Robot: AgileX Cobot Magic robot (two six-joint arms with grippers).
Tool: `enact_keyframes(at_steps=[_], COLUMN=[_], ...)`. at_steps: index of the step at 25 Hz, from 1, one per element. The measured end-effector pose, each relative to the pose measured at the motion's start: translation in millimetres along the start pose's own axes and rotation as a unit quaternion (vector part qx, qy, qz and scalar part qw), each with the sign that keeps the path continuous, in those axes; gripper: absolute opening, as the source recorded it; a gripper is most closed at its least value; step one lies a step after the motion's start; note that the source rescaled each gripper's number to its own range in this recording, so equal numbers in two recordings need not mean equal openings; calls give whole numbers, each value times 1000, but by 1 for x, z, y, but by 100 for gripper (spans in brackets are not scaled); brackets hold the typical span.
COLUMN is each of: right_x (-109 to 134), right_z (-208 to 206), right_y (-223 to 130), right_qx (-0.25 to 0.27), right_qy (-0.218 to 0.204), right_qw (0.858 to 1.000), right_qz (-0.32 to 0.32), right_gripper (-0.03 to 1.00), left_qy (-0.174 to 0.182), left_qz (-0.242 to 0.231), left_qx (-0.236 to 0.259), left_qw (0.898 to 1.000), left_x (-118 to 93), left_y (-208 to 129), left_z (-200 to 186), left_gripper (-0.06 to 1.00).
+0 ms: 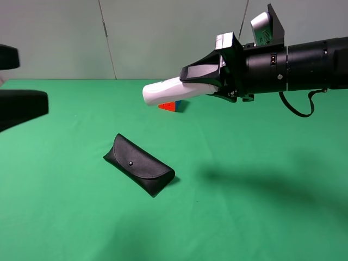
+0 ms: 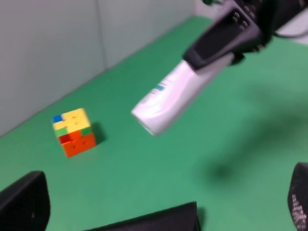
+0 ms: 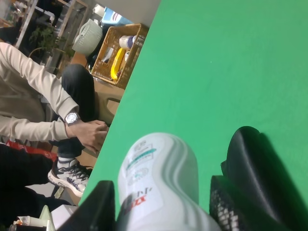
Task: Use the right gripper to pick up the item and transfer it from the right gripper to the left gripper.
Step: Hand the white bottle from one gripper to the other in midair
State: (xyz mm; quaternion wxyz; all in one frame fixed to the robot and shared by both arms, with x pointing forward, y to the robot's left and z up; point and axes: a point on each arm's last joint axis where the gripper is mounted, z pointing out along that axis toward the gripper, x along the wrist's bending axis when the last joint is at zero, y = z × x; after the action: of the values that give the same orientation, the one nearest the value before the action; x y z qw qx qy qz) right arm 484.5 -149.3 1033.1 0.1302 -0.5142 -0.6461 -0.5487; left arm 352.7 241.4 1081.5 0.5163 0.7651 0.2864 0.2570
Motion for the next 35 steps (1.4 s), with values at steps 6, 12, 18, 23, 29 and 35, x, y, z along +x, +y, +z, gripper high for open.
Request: enact_keyframes(at_steps=[6,12,18,23,29,35], right_x=[0,0,0,0,0,0], right_z=[0,0,0,0,0,0], right_y=[-1,-2,-3,-3,-3,-4], right_qx=[5,13,16,16,18,20], right_qy=[-2,1,1,1,0,1], right_qw=[1000,1000,1000,1000,1000,1000], right_qz=[-6,-13,-16,-17,-20,-21], right_gripper=[0,0,0,0,0,0], left_qy=[-73,-124,-162,-184,-211,-210], left_qz=[71,122,160,188,196,210], left_qx=[22,14,8,-4,3,27], left_qw=[995,985,974,965,958,954], left_x=[8,11,10,8,3,1], left_y=[-8,-16,-20,-4,1,-3], left_z=[34,66,92,112,137,159], left_gripper=[98,98,98,98,98,98])
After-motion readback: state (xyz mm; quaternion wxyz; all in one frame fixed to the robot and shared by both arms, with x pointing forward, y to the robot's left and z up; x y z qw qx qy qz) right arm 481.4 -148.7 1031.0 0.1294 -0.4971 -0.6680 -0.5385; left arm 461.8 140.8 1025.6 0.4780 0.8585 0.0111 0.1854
